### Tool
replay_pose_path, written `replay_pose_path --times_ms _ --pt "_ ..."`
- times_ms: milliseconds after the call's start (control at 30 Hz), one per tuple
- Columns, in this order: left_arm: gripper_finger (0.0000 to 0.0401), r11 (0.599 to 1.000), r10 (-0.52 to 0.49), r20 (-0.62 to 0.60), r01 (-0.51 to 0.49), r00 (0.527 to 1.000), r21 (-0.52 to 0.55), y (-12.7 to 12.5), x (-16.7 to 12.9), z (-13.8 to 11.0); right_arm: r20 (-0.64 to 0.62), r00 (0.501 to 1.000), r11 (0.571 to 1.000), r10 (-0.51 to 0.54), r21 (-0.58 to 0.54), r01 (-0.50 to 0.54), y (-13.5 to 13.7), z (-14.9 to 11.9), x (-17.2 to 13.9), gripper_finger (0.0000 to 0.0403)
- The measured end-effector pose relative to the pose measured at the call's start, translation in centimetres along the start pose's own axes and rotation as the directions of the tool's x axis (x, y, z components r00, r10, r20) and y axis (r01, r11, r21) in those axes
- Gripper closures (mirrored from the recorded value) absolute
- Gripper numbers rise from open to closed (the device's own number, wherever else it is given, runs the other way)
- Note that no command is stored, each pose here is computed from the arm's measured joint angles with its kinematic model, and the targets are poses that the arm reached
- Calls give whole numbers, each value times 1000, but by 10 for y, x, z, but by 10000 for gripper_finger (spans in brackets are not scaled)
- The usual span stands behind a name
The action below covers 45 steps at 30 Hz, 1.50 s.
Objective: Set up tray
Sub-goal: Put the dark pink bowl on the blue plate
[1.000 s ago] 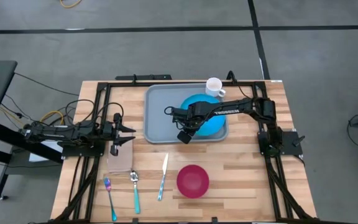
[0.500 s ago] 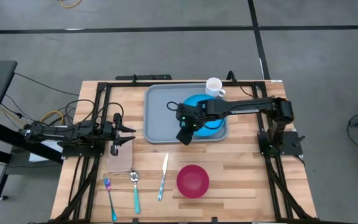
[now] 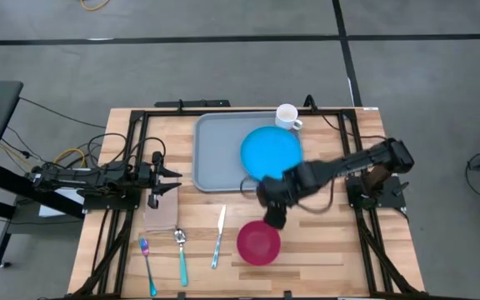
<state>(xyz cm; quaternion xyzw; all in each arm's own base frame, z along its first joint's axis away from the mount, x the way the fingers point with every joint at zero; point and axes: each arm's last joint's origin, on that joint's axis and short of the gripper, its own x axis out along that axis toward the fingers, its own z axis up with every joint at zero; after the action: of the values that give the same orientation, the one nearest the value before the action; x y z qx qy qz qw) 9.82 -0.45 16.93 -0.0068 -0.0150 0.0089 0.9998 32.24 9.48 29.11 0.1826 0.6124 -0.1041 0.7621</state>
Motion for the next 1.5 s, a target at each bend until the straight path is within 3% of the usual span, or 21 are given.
replay_pose_path --times_ms 167,433,667,833,1267,1500 --pt "279 1000 0 0 0 1000 0 0 0 0 1 1000 999 -1 48 1 25 -26 24 194" --pt "279 1000 -1 0 1 1000 0 0 0 0 -20 1000 988 -24 150 27 32 -44 51 218" --pt "279 1000 0 0 0 1000 0 0 0 0 8 1000 977 24 211 -26 32 -42 61 231" --pt "279 1000 0 0 0 1000 0 0 0 0 9 1000 975 3 223 -5 28 -38 69 230" --pt "279 1000 0 -3 0 1000 0 0 0 0 -62 998 985 7 175 4 21 -21 103 238" --pt "279 1000 1 -26 0 1000 2 0 2 -2 -107 994 988 23 156 -6 18 -19 108 296"
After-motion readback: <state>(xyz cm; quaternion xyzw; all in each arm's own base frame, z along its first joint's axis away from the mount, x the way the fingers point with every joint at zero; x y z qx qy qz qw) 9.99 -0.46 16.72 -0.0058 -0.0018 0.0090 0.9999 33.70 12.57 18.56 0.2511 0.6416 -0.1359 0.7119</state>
